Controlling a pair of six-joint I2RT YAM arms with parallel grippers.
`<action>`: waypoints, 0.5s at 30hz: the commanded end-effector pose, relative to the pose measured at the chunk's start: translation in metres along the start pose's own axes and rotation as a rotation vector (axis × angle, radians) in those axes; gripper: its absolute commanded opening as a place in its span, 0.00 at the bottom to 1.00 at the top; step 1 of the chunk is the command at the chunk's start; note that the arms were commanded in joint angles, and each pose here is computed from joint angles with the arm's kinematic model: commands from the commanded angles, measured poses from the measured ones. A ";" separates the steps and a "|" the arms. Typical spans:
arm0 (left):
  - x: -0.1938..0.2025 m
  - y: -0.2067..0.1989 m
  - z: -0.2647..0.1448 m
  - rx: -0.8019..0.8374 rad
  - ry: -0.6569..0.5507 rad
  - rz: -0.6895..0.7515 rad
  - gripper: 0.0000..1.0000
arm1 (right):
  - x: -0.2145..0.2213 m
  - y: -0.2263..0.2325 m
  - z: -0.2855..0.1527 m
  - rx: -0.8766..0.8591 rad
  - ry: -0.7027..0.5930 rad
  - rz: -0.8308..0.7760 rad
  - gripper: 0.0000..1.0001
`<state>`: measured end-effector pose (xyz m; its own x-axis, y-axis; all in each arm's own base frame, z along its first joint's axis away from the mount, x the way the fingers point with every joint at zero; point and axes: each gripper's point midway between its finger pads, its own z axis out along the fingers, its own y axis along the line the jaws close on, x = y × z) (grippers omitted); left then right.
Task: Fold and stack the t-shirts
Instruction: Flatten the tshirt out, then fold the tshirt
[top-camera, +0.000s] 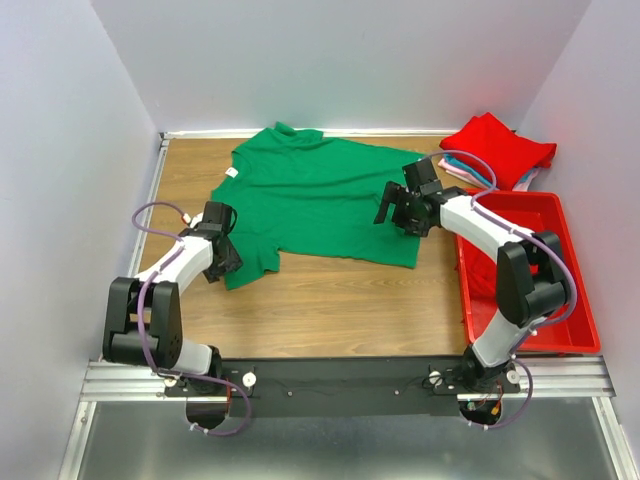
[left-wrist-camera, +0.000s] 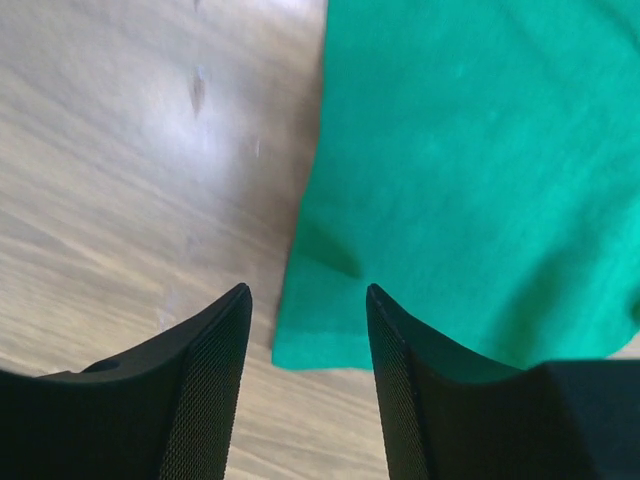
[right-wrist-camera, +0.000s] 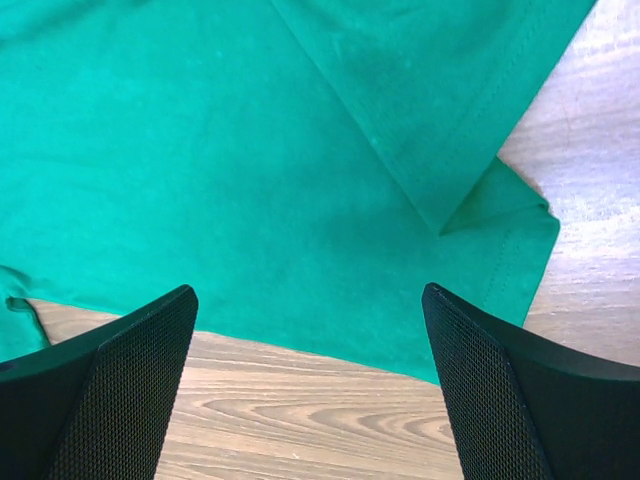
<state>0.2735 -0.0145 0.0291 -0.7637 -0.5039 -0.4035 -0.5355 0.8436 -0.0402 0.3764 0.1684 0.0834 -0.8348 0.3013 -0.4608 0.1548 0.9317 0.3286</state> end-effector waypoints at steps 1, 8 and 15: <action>0.014 -0.002 -0.006 0.033 0.018 -0.063 0.56 | 0.001 -0.004 -0.008 0.022 -0.013 0.019 1.00; 0.022 0.003 -0.009 0.028 0.017 -0.107 0.56 | 0.008 -0.011 -0.006 0.043 0.003 0.015 1.00; 0.033 0.000 0.003 0.039 0.052 -0.094 0.39 | 0.016 -0.024 -0.010 0.084 -0.006 0.040 1.00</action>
<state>0.2499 -0.0239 0.0211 -0.7265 -0.5789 -0.3702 -0.5915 0.8010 -0.0919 0.3635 0.1610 0.0730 -0.8407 0.3175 -0.4387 0.1907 0.9318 0.3090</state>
